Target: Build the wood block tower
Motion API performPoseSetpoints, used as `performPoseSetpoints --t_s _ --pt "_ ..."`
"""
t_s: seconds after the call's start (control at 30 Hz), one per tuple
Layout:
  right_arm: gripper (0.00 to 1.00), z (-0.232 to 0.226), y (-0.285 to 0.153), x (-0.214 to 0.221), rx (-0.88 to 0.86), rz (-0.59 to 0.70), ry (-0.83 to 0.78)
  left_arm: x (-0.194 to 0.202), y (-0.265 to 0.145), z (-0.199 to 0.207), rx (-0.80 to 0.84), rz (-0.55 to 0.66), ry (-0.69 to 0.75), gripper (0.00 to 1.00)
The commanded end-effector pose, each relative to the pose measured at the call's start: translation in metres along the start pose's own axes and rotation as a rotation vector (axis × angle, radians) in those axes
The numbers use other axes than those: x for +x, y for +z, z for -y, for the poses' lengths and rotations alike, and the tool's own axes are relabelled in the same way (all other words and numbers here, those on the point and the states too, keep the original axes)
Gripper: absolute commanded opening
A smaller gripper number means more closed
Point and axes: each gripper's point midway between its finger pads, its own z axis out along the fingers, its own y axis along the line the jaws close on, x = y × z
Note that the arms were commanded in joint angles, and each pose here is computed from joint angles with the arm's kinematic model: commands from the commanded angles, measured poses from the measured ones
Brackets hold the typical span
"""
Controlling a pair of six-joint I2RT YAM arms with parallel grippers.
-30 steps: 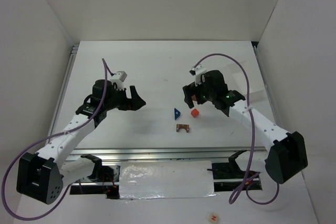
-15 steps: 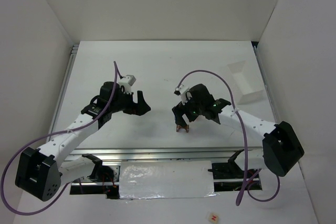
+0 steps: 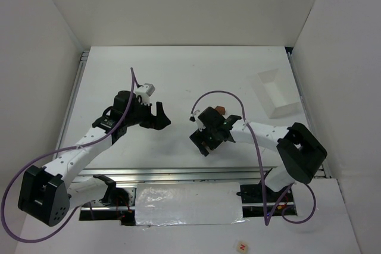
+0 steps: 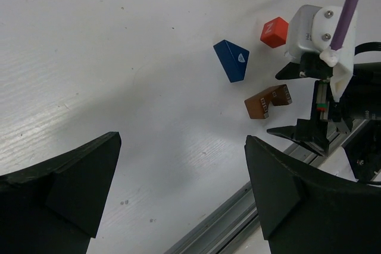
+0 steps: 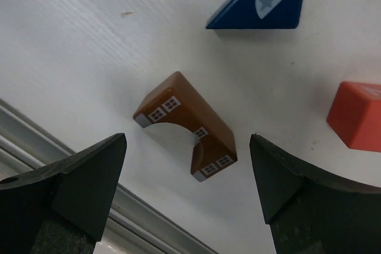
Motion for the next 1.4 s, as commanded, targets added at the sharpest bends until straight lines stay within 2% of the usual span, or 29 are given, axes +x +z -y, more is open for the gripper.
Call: performPoseSetpoints --t_s 0.0,0.13,0.27,0.33,0.37,0.43,0.5,0.53,0.57,0.67,0.77,0.87,0.97,1.03,1.1,1.17,1.3,1.37 --pt "0.92 0.011 -0.003 -0.004 0.085 -0.026 -0.022 -0.019 -0.004 0.007 0.011 0.047 0.058 0.99" --pt "0.89 0.023 0.001 0.004 0.143 -0.064 -0.061 -0.023 -0.003 0.006 0.005 0.054 0.067 0.99" --pt "0.74 0.023 0.008 0.006 0.128 -0.079 -0.060 -0.024 0.001 0.007 0.015 0.045 0.076 0.99" --pt "0.71 0.020 0.008 0.003 0.114 -0.061 -0.067 -0.025 0.003 0.008 0.023 0.039 0.081 0.99" --pt "0.65 0.018 0.008 0.000 0.103 -0.046 -0.071 -0.024 0.005 0.007 0.022 0.032 0.082 0.99" --pt "0.61 0.015 0.006 -0.008 0.095 -0.007 -0.073 -0.024 0.006 0.007 0.026 0.028 0.087 0.99" --pt "0.51 0.014 0.004 -0.012 0.095 0.021 -0.078 -0.022 0.008 0.008 0.036 0.022 0.088 0.99" --pt "0.40 0.015 0.004 -0.013 0.100 0.032 -0.081 -0.022 0.009 0.009 0.047 0.020 0.090 0.99" --pt "0.37 0.015 0.004 -0.013 0.102 0.036 -0.080 -0.022 0.009 0.010 0.053 0.020 0.090 0.99" --pt "0.34 0.019 0.004 -0.017 0.122 0.048 -0.072 -0.022 0.009 0.014 0.074 0.013 0.093 0.99" --pt "0.26 0.024 0.003 -0.024 0.159 0.076 -0.063 -0.022 0.009 0.021 0.118 0.010 0.101 0.99" --pt "0.23 0.028 -0.007 -0.046 0.204 0.182 -0.072 -0.024 0.009 0.032 0.177 0.009 0.113 0.99" --pt "0.23 0.026 -0.027 -0.080 0.224 0.344 -0.100 -0.023 0.007 0.052 0.305 0.004 0.131 0.99" --pt "0.23 0.025 -0.040 -0.103 0.241 0.463 -0.150 -0.018 0.004 0.068 0.412 -0.029 0.122 0.99" --pt "0.24 0.016 -0.058 -0.125 0.212 0.582 -0.195 -0.026 -0.001 0.087 0.532 -0.006 0.158 0.99" --pt "0.26 0.006 -0.072 -0.141 0.197 0.669 -0.269 -0.030 0.001 0.092 0.562 -0.015 0.156 0.99" --pt "0.27 -0.013 -0.087 -0.155 0.168 0.755 -0.373 -0.029 0.003 0.099 0.587 -0.033 0.175 0.99" --pt "0.28 -0.015 -0.087 -0.157 0.187 0.758 -0.395 -0.028 0.004 0.100 0.588 -0.031 0.167 0.99"
